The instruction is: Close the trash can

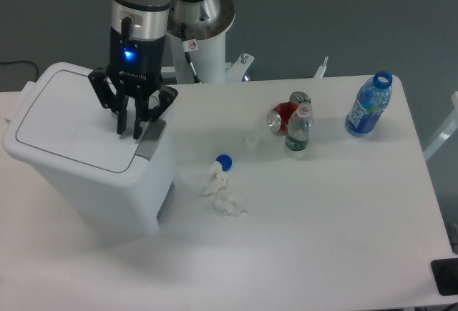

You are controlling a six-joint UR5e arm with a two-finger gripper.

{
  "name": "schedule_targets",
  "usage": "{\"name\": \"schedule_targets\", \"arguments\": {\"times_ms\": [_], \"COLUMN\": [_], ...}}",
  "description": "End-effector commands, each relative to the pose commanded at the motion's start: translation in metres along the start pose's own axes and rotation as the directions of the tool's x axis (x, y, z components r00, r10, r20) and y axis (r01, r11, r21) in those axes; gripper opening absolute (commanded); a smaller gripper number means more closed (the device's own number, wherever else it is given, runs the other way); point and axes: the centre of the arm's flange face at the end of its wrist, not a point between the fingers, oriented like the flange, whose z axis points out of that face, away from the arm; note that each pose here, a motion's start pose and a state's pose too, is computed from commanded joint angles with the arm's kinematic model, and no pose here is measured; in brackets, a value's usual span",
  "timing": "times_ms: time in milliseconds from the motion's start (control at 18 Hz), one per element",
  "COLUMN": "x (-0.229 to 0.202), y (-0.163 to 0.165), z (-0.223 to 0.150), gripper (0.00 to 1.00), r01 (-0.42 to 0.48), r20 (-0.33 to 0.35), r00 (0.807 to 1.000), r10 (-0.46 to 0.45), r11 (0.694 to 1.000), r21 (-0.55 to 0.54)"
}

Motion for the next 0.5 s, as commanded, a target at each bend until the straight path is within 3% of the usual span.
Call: {"name": "schedule_targets", "arguments": {"times_ms": [111, 222, 278, 389, 500], "x": [0.006, 0.008, 0.009, 0.005, 0.002], "y": [0.0, 0.001, 0.0, 0.002, 0.005], "z": [-0.011, -0.017, -0.021, -0.023, -0.023], "gripper": [0.37, 0.51, 0.61, 1.0, 1.0], "r01": [-0.008, -0.011, -0.015, -0.029, -0.023], "r20": [0.006, 0.011, 0.016, 0.025, 0.027], "r00": [1.0, 1.0, 1.0, 0.999, 0.999], "r10": [0.008, 0.01, 0.014, 0.029, 0.022], "r11": [1.0, 1.0, 0.999, 0.999, 0.999], "r21": [0.016, 0.025, 0.031, 0.029, 0.023]}}
